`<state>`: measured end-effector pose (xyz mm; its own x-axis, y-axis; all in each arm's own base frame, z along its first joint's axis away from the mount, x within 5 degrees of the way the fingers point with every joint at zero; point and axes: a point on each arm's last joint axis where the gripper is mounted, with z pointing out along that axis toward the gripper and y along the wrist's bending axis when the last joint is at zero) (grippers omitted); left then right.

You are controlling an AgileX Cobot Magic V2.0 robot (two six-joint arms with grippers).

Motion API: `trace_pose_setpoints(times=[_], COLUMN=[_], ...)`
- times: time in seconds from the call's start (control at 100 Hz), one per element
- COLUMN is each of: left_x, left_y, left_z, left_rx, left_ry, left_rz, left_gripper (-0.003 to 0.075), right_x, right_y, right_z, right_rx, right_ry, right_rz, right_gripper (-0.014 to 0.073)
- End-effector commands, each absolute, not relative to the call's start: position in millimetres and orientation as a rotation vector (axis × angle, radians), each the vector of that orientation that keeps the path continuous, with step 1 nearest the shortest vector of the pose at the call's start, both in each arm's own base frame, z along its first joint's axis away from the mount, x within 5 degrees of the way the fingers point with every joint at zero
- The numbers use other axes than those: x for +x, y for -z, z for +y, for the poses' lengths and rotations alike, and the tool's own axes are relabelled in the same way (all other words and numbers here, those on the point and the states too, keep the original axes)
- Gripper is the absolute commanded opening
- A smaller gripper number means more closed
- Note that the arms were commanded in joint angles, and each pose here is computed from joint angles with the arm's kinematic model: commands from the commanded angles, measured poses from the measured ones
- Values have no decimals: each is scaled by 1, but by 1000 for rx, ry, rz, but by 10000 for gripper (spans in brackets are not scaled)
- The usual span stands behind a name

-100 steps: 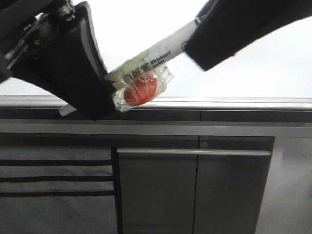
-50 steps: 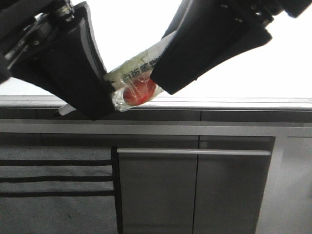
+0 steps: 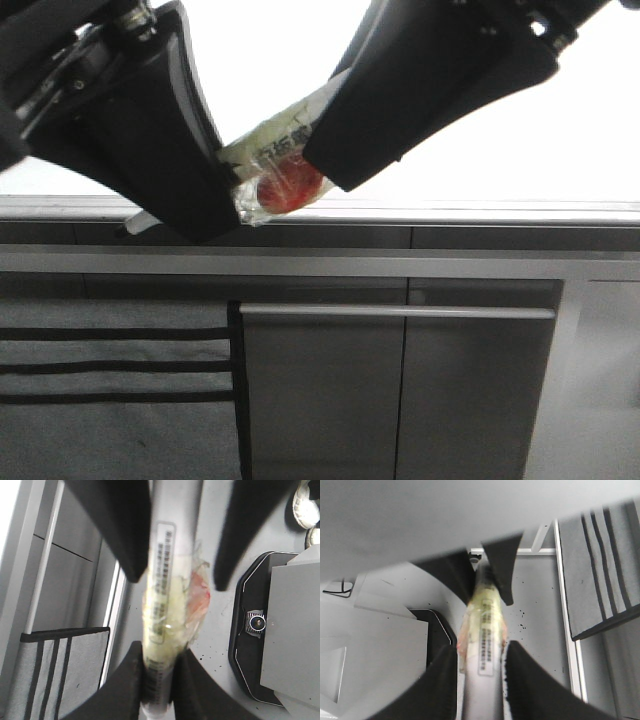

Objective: Write number 0 on whiteboard

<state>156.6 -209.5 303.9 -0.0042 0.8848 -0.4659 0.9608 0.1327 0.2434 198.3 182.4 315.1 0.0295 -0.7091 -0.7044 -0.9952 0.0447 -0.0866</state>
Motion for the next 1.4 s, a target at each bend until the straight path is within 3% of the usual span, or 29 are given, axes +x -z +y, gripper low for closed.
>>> trace_pose_setpoints(times=[0.0, 0.16, 0.43, 0.52, 0.71, 0.79, 1.05, 1.23, 1.39], left_x=[155, 155, 156, 156, 156, 156, 150, 153, 153], left_y=[-325, -325, -326, -326, -327, -328, -354, -376, -393], left_z=[-211, -211, -212, -212, -213, -212, -191, -157, -124], left_rx=[1692, 1692, 1682, 1679, 1661, 1654, 1538, 1329, 1076], left_ry=[227, 227, 229, 229, 236, 238, 171, 128, 143], left_rz=[1824, 1824, 1815, 1811, 1815, 1815, 1757, 1801, 1870], left_gripper=[-20, -20, 11, 102, 388, 453, 461, 461, 461], right_x=[196, 196, 195, 195, 195, 195, 206, 207, 206], right_y=[-333, -333, -333, -334, -334, -334, -334, -344, -362], right_z=[184, 184, 185, 185, 185, 185, 173, 150, 125], right_rx=[-1671, -1675, -1666, -1661, -1661, -1661, -1615, -1550, -1274], right_ry=[-643, -645, -661, -668, -668, -668, -624, -608, -629], right_rz=[1676, 1677, 1676, 1676, 1676, 1676, 1718, 1750, 1887], right_gripper=[110, 58, 57, 57, 57, 57, 57, 57, 57])
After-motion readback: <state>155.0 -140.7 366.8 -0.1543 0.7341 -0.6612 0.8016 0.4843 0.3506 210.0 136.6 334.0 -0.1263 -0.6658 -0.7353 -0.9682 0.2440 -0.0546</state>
